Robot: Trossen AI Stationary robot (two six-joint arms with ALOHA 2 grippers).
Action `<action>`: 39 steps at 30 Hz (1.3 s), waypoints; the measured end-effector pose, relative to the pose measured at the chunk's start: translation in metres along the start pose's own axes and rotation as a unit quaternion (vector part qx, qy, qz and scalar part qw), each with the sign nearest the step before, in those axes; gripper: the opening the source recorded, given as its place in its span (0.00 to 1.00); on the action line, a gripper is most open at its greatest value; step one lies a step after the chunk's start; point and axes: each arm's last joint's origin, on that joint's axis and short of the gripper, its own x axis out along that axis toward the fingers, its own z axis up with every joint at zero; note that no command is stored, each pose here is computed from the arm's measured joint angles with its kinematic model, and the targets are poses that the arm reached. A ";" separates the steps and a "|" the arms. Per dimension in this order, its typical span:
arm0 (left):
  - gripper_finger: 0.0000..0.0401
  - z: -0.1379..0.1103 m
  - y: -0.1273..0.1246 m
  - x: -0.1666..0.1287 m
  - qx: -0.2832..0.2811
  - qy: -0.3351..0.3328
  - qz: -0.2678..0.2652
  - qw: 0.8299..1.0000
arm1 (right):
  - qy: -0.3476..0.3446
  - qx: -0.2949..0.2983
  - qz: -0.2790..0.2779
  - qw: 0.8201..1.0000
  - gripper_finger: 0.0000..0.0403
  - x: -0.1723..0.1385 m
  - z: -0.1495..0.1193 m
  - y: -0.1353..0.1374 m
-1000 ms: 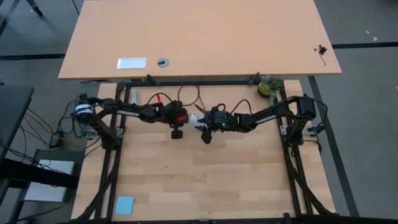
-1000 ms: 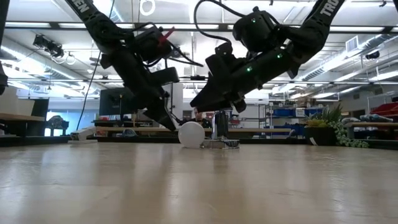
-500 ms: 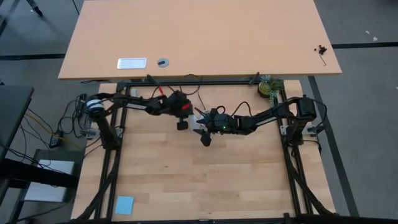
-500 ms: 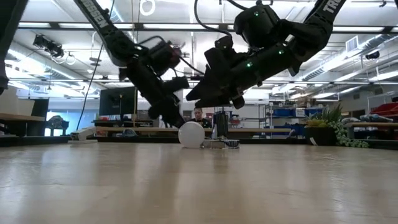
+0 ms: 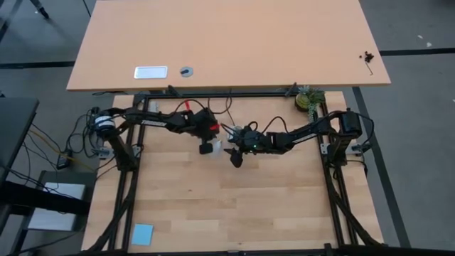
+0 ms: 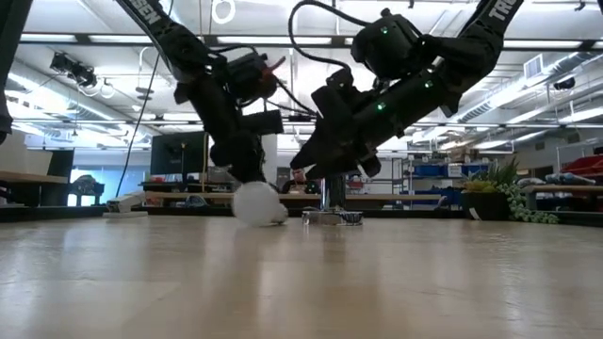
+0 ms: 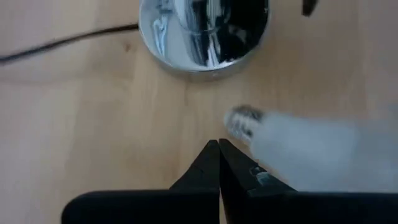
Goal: Screw lightbulb
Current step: Insert the lightbulb into the lamp
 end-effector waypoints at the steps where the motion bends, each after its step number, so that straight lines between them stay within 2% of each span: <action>1: 0.00 -0.002 -0.004 0.001 -0.008 0.011 0.001 1.000 | 0.000 -0.001 0.002 1.000 0.62 -0.001 -0.001 0.002; 8: 0.00 0.000 -0.021 -0.006 -0.009 0.027 0.011 1.000 | 0.000 -0.038 0.010 0.999 0.67 -0.004 -0.006 0.016; 17: 0.00 -0.004 -0.029 -0.045 -0.040 0.060 0.004 0.997 | 0.000 -0.041 0.014 0.999 0.68 -0.005 -0.007 0.019; 20: 0.00 -0.012 -0.038 -0.051 -0.049 0.100 -0.024 0.994 | -0.003 -0.041 0.015 0.999 0.68 -0.005 -0.007 0.019; 24: 0.00 -0.019 -0.059 -0.047 -0.044 0.106 -0.086 0.990 | -0.002 -0.041 0.018 0.999 0.68 -0.005 -0.007 0.020; 30: 0.00 -0.014 -0.088 -0.040 -0.032 0.047 -0.128 0.990 | 0.007 -0.044 0.028 0.999 0.68 -0.007 -0.010 0.026; 39: 0.00 0.005 -0.102 -0.037 -0.023 -0.063 -0.140 0.988 | 0.054 -0.024 0.027 0.998 0.68 -0.031 -0.007 0.036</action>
